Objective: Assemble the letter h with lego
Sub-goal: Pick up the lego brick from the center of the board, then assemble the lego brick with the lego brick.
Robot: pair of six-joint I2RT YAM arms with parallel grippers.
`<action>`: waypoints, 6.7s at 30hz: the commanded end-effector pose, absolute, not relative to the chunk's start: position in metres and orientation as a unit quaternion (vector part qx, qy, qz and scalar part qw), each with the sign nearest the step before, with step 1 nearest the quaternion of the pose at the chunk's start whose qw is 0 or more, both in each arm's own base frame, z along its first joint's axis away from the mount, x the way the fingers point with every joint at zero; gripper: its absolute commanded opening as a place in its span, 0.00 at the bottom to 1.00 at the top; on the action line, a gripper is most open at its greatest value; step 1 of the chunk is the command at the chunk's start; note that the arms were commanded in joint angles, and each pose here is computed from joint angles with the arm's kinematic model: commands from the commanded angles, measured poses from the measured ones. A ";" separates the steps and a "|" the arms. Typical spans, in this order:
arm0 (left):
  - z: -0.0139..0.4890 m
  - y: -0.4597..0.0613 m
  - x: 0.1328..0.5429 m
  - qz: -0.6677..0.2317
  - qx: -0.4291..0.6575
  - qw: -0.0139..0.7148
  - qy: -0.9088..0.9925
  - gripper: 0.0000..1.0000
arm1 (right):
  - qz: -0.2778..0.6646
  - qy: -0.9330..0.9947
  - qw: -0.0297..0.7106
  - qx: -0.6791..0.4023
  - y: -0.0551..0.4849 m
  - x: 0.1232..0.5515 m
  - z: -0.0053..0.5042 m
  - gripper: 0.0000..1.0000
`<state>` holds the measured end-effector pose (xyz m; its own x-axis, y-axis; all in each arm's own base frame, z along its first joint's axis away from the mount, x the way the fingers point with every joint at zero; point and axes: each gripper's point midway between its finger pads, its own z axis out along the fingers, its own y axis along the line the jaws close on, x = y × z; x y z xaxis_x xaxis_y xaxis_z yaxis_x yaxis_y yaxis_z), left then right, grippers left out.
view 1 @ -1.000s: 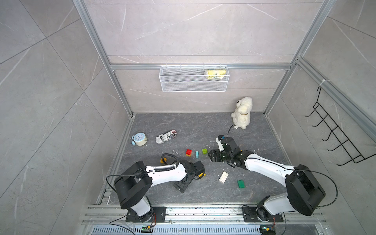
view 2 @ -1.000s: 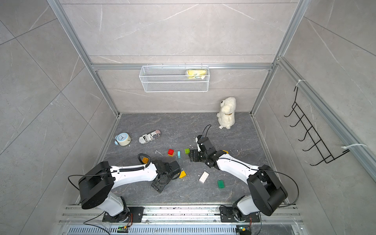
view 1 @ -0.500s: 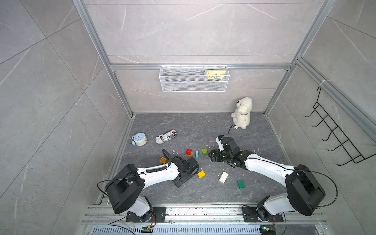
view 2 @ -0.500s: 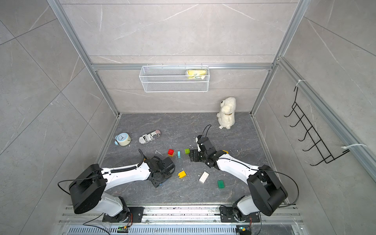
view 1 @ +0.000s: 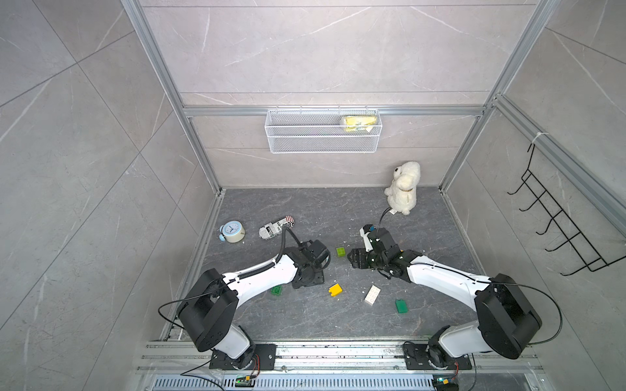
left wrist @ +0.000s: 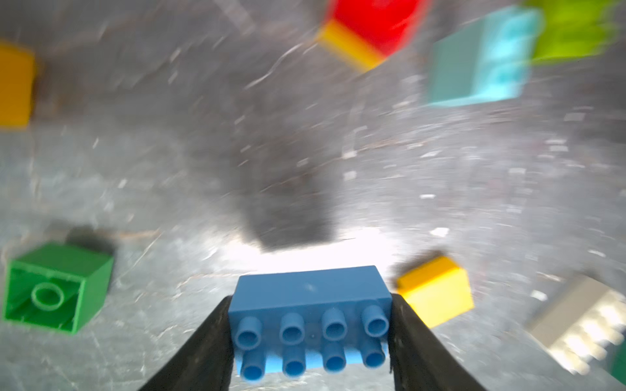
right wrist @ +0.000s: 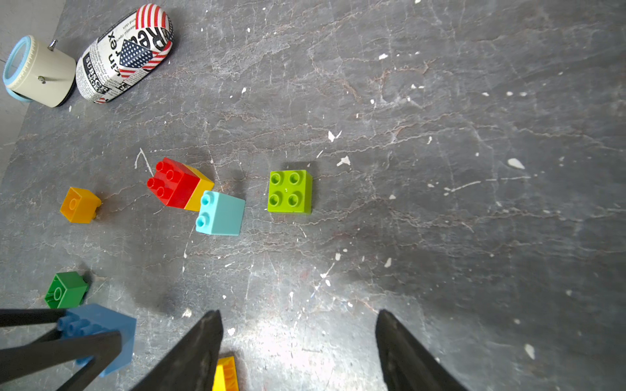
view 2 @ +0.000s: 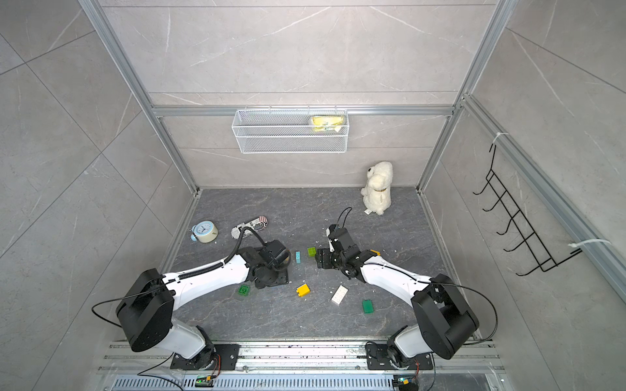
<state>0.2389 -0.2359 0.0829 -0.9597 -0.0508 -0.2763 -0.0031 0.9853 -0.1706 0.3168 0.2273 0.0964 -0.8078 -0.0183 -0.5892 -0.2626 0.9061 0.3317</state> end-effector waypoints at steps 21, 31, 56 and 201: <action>0.096 -0.265 0.345 -0.091 0.181 0.102 0.974 0.05 | 0.204 0.924 0.321 -0.036 0.219 0.321 0.100 0.73; 0.086 -0.266 0.343 -0.090 0.186 0.089 0.974 0.03 | 0.210 0.925 0.315 -0.040 0.222 0.320 0.098 0.73; 0.057 -0.256 0.329 -0.080 0.208 0.066 0.973 0.00 | 0.211 0.925 0.312 -0.044 0.224 0.320 0.099 0.73; 0.086 -0.268 0.342 -0.100 -0.099 0.120 0.983 0.00 | 0.320 0.933 0.150 -0.068 0.314 0.352 0.007 0.12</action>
<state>0.3468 -0.2666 0.0835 -0.9407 -0.2394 -0.2404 -0.1819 0.9541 -0.2381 0.3598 0.3158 0.0221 -0.9241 -0.0367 -0.3804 -0.2643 0.7803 0.5668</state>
